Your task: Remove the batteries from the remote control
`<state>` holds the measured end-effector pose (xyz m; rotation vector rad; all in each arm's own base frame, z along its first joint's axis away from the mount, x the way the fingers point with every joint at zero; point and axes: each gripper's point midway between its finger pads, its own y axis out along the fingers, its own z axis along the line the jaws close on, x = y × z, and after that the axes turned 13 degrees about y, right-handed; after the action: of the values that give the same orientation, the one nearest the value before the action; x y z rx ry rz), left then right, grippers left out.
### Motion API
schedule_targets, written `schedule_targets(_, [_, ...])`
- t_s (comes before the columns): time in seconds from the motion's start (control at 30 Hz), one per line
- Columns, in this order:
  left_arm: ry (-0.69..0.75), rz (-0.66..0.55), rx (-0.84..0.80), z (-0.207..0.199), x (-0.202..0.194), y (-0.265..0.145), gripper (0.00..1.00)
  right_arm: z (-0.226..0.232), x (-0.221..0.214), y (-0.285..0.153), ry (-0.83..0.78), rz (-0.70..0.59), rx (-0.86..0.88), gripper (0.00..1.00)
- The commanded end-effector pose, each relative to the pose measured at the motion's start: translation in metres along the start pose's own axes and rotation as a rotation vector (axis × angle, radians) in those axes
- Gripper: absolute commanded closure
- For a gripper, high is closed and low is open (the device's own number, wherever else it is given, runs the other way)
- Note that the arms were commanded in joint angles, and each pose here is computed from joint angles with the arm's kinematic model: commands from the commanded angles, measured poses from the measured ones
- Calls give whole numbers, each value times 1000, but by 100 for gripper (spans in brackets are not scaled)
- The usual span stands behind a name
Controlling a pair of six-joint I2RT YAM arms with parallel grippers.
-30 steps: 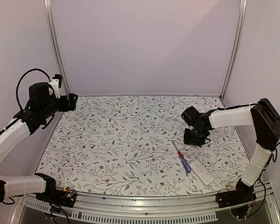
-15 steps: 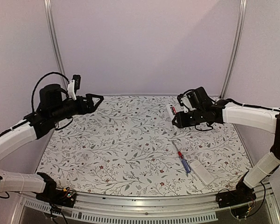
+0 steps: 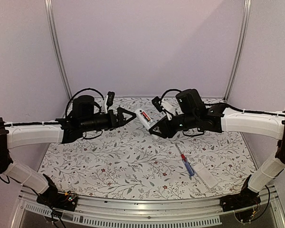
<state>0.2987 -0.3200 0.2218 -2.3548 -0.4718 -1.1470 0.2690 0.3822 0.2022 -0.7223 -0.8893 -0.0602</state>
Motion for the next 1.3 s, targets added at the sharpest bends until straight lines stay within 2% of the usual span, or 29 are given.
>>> schedule_targets(0.0, [-31,-46,-96,-24,19,7,1,22,12,2,-87,-29,67,85])
schedule_targets(0.2, [-69,-50,-142,-29,19,13,1,27,6,7,-117,-10,68,85])
schedule_targets(0.33, [-84,-32,-148,-28,16,19,10,32,4,8,-173,-7,72,85])
schedule_targets(0.63, [-121,32,-103,-17,-3,27,70,21,-9,15,-200,25,32,86])
schedule_targets(0.7, [-133,38,-96,-14,-8,27,80,17,-13,16,-203,25,15,85])
schedule_targets(0.77, [-145,39,-93,-12,-12,26,88,11,-14,17,-195,16,-10,79])
schedule_targets(0.9, [-175,28,-74,-4,-23,23,100,4,-16,15,-146,-9,-37,34])
schedule_targets(0.97, [-183,-6,-51,2,-25,19,100,1,-19,11,-109,-23,-50,23])
schedule_targets(1.13, [-186,-140,89,30,-34,2,100,-35,-34,-8,52,-54,-232,19])
schedule_targets(1.27, [-205,-196,179,46,-49,-3,100,-68,-76,-22,205,7,-378,21])
